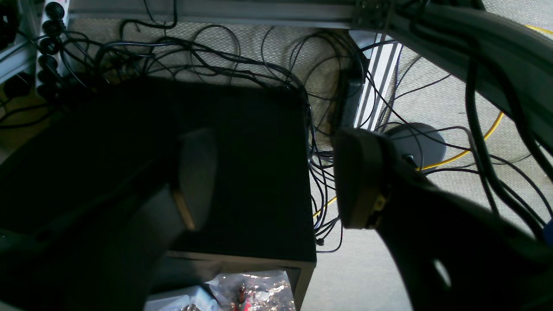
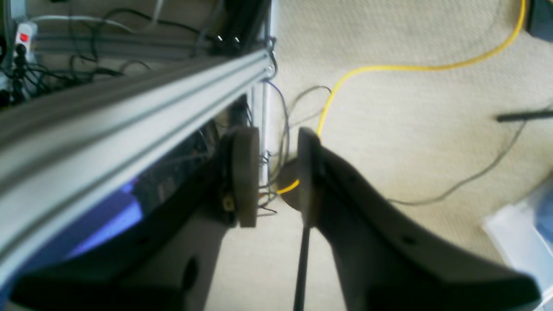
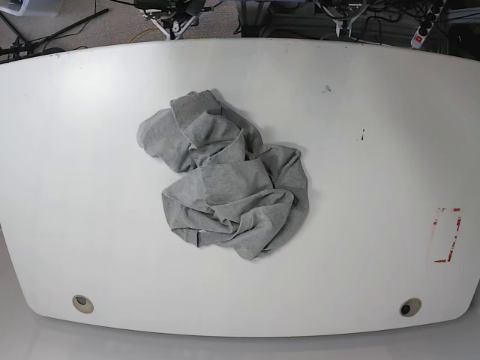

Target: Fold the T-shirt properly

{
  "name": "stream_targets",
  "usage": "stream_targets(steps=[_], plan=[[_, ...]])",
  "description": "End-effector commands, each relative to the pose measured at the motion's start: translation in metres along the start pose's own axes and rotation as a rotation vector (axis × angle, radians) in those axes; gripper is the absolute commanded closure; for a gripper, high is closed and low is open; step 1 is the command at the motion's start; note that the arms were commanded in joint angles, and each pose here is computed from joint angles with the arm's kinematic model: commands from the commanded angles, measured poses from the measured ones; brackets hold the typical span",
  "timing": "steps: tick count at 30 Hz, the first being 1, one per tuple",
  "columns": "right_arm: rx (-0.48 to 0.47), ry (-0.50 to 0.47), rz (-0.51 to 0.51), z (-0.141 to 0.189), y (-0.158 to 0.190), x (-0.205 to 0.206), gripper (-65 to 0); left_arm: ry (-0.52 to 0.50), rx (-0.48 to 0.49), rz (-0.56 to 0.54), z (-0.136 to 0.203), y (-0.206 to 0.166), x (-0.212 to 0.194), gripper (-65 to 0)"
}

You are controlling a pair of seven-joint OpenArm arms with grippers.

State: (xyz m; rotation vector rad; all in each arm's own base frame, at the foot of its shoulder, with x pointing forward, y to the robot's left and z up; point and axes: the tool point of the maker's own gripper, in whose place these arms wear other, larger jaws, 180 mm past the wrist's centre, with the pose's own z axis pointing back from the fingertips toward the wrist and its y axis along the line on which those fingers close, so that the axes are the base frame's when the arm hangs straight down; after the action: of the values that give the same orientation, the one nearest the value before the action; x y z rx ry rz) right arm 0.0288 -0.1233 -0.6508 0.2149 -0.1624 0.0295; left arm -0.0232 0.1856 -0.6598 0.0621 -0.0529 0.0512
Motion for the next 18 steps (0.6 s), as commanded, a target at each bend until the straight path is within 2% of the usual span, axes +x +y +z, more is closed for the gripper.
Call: stream_targets(steps=[1,11,18], plan=[[0.004,-0.015,-0.002,0.000,0.000,0.003,-14.0,-0.004,0.005,0.001,0.000,0.003,-0.002,-39.4],[0.003,-0.043,-0.012,0.003,0.000,-0.005,-13.6,-0.068,0.009,-0.003,0.004,0.006,-0.012,-39.4],[-0.003,-0.046,-0.018,0.008,-0.001,-0.022,-13.6,-0.150,0.005,-0.018,0.014,0.007,-0.014,-39.3]])
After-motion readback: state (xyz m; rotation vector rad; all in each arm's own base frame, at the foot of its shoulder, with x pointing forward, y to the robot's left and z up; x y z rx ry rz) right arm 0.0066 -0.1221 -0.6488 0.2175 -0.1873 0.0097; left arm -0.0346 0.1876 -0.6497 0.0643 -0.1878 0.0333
